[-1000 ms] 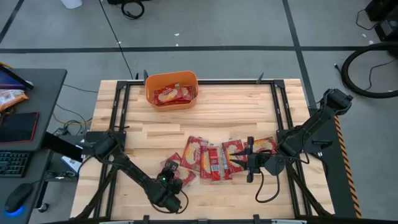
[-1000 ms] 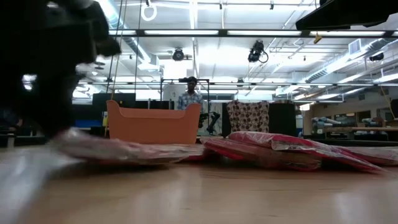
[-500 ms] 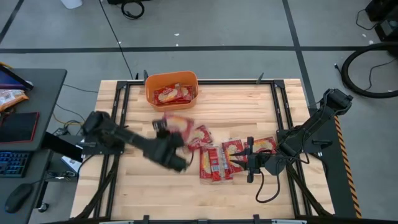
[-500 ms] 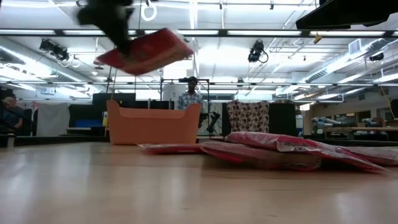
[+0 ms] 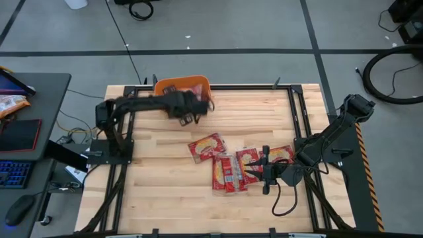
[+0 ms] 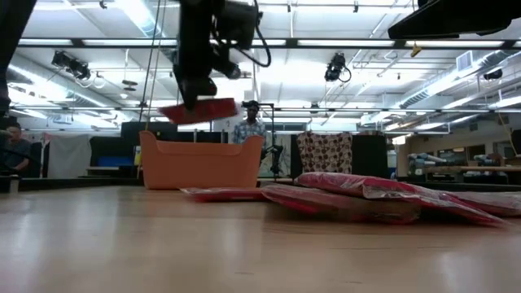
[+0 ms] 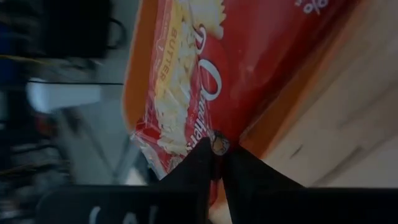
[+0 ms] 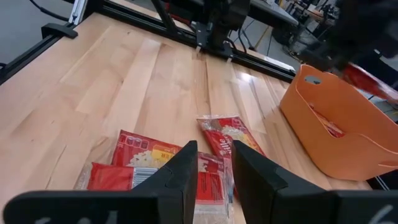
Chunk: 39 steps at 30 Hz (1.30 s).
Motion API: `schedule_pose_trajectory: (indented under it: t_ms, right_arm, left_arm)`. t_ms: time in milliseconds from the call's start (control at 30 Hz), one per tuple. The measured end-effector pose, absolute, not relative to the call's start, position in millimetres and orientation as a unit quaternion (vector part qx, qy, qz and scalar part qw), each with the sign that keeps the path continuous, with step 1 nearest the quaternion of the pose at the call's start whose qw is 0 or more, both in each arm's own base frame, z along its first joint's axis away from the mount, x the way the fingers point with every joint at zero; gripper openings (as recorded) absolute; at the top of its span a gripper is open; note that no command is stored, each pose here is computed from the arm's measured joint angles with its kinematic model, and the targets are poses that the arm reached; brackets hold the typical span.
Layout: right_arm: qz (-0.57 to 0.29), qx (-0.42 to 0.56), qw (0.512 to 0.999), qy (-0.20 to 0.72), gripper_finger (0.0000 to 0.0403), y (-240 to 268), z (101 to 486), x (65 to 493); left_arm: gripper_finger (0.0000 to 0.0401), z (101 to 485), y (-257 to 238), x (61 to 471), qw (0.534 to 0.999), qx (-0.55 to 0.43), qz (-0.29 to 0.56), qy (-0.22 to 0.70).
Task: Sort popcorn bags into baskets
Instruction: Put the red popcorn bag into the orange bin
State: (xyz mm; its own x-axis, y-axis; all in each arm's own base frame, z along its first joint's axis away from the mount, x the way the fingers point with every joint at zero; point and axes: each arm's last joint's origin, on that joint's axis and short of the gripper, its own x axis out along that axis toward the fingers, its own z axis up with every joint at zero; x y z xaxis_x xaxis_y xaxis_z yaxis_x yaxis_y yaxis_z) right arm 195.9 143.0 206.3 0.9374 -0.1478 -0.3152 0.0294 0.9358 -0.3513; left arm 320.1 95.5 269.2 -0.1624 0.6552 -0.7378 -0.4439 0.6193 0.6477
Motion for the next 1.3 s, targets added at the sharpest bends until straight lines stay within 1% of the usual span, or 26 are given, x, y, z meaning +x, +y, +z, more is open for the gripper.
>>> schedule_pose_trajectory:
  t_ms: [67,133,267,333,433,500,667,800,933,1033,1133,1300]
  right_arm:
    - [-0.046,-0.173,0.969,0.171,0.0103,143,206,196]
    - [-0.046,-0.173,0.969,0.171,0.0103,143,206,196]
    - [-0.046,-0.170,0.969,0.171,0.0103,143,206,196]
    - [-0.045,-0.169,0.969,0.173,0.0103,143,206,196]
    - [-0.044,-0.170,0.969,0.174,0.0103,143,206,196]
    - [-0.045,-0.171,0.968,0.176,0.0103,143,205,196]
    - [-0.045,-0.169,0.969,0.175,0.0103,143,205,196]
    - [-0.045,-0.167,0.970,0.172,0.0103,143,206,196]
    - [-0.044,-0.162,0.971,0.168,0.0103,143,207,196]
    - [-0.044,-0.161,0.972,0.168,0.0103,143,207,196]
    - [-0.044,-0.160,0.972,0.168,0.0103,143,207,196]
    - [-0.044,-0.161,0.972,0.168,0.0103,143,207,196]
  left_arm:
    - [0.0042,267,115,321,0.652,0.059,0.419,0.629]
    - [0.0060,264,128,321,0.656,0.050,0.409,0.633]
    - [0.0117,258,137,322,0.667,0.017,0.373,0.644]
    - [0.0147,257,131,326,0.686,-0.009,0.341,0.642]
    - [0.0177,256,107,338,0.722,-0.042,0.268,0.637]
    - [0.0186,256,85,347,0.741,-0.044,0.227,0.631]
    - [0.0189,258,20,367,0.793,-0.018,0.173,0.584]
    - [0.0190,257,-31,376,0.824,0.023,0.157,0.544]
    - [0.0203,233,-73,382,0.820,0.082,0.178,0.537]
    - [0.0217,212,-93,384,0.810,0.116,0.203,0.539]
    - [0.0223,189,-107,385,0.792,0.144,0.194,0.561]
    - [0.0218,161,-120,385,0.768,0.180,0.187,0.586]
